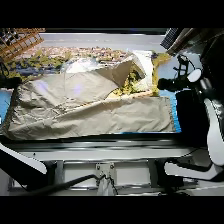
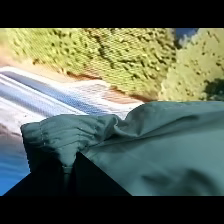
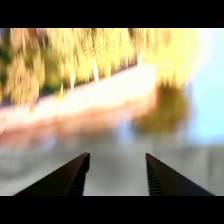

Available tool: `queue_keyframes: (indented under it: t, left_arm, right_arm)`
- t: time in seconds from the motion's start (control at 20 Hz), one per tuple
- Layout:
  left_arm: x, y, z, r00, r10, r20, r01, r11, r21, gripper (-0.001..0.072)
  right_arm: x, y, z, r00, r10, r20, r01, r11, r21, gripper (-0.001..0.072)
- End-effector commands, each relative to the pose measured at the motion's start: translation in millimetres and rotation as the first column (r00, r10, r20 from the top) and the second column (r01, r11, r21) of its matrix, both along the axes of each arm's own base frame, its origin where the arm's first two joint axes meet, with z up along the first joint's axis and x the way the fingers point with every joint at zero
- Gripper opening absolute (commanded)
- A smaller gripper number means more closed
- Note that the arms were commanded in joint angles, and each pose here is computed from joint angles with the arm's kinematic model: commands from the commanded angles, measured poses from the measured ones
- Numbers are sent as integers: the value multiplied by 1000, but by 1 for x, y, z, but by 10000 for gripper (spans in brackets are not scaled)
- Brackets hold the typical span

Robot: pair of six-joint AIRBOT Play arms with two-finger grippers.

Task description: Fold the clothes and pants, and hang the long-sleeved shirts on hangers.

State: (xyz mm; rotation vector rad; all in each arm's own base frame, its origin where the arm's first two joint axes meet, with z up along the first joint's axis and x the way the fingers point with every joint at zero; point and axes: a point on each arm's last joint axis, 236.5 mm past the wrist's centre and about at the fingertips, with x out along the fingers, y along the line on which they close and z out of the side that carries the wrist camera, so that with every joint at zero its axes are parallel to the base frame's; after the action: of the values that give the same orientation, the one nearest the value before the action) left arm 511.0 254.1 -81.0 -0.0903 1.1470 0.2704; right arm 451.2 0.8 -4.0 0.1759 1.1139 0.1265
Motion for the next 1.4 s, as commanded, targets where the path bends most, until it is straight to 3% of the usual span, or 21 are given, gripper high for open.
queue_keyframes:
  t: [0.0, 0.25, 0.45, 0.75, 1.2, 1.35]
  left_arm:
    - [2, 0, 20, 1000, -1, 30, 0, 1000, 14, 9]
    - [3, 0, 34, 999, 11, 52, -12, 1000, 18, 9]
    - [3, 0, 33, 998, 26, 54, -26, 1000, 9, 9]
    - [3, 0, 33, 998, 26, 54, -26, 1000, 10, 9]
    - [3, 0, 32, 998, 26, 53, -27, 1000, 10, 8]
    - [3, 1, 32, 998, 26, 54, -27, 1000, 11, 8]
  right_arm:
    - [58, -1, -8, 963, 253, 93, -225, 944, -243, 530]
    - [99, 8, -56, 923, 355, 148, -290, 896, -337, 530]
    - [128, 3, -74, 900, 367, 236, -254, 880, -401, 529]
    - [138, 19, -82, 911, 292, 291, -208, 935, -286, 508]
    - [140, 53, -71, 875, 339, 345, -281, 937, -209, 507]
    - [144, 55, -68, 876, 317, 364, -262, 946, -193, 450]
